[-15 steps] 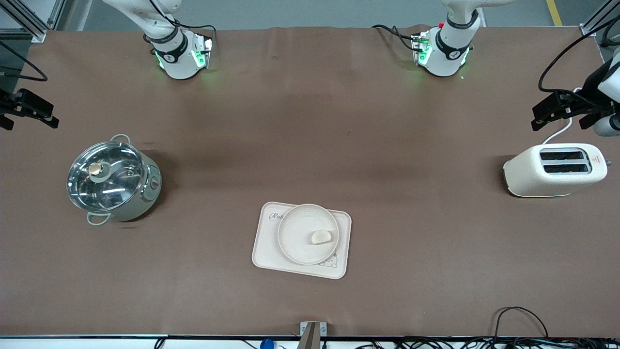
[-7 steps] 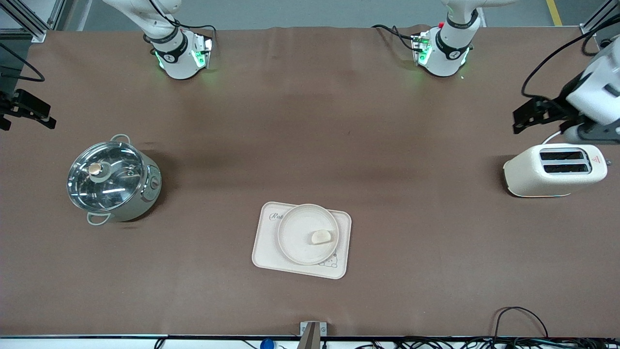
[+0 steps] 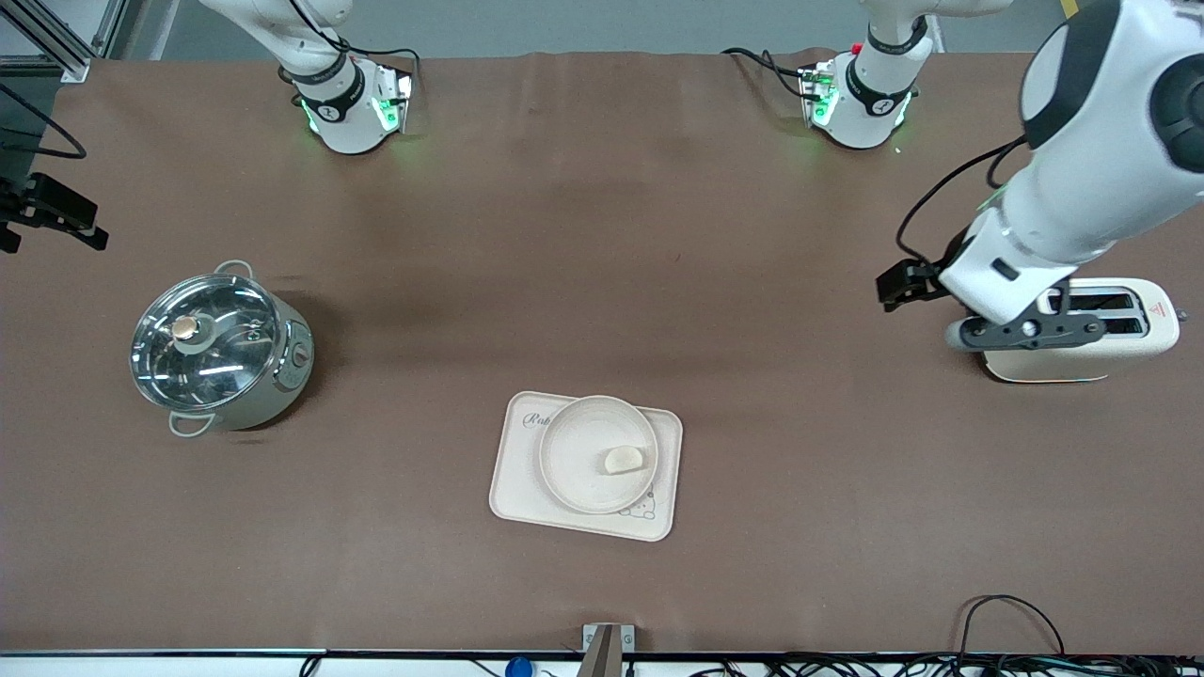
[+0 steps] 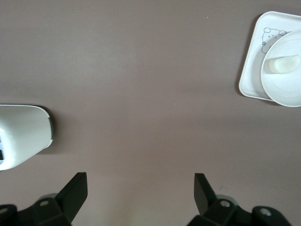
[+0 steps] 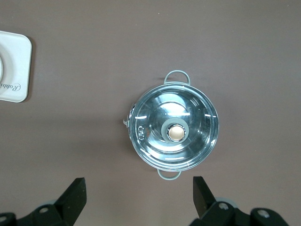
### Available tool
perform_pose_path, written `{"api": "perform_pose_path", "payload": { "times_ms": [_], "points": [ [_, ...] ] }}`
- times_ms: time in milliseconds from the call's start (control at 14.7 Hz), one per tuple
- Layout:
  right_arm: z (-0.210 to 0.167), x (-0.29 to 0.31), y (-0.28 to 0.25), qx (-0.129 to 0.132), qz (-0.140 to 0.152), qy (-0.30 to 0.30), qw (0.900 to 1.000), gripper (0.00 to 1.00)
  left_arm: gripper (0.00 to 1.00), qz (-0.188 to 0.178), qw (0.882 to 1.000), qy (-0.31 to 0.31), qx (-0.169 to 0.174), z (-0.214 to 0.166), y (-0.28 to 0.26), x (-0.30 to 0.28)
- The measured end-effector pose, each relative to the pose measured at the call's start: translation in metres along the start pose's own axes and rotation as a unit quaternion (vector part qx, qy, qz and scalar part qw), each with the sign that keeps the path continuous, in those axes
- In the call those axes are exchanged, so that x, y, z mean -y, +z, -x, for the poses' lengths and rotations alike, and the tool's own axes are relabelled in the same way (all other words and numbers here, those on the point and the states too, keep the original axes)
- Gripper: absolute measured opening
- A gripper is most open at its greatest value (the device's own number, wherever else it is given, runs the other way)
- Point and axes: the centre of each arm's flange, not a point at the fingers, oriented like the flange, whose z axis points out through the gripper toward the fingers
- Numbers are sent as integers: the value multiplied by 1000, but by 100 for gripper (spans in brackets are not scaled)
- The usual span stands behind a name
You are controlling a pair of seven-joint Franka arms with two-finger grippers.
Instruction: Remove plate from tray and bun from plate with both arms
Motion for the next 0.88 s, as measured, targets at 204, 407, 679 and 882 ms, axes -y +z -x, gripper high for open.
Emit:
{"api": "perform_pose_path", "payload": {
  "times_ms": [204,407,679,882],
  "points": [
    [0,-1,0,0,0,1,1000,100,100,2,1000,-1,-1,-7,11,-5],
    [0,-1,0,0,0,1,1000,100,100,3,1000,-8,-2,-12,14,1],
    [0,-1,0,0,0,1,1000,100,100,3,1000,-24,-3,-18,14,22],
    [0,-2,0,0,0,2,1000,100,100,1,999,-36,2,-28,24,38]
  ]
}}
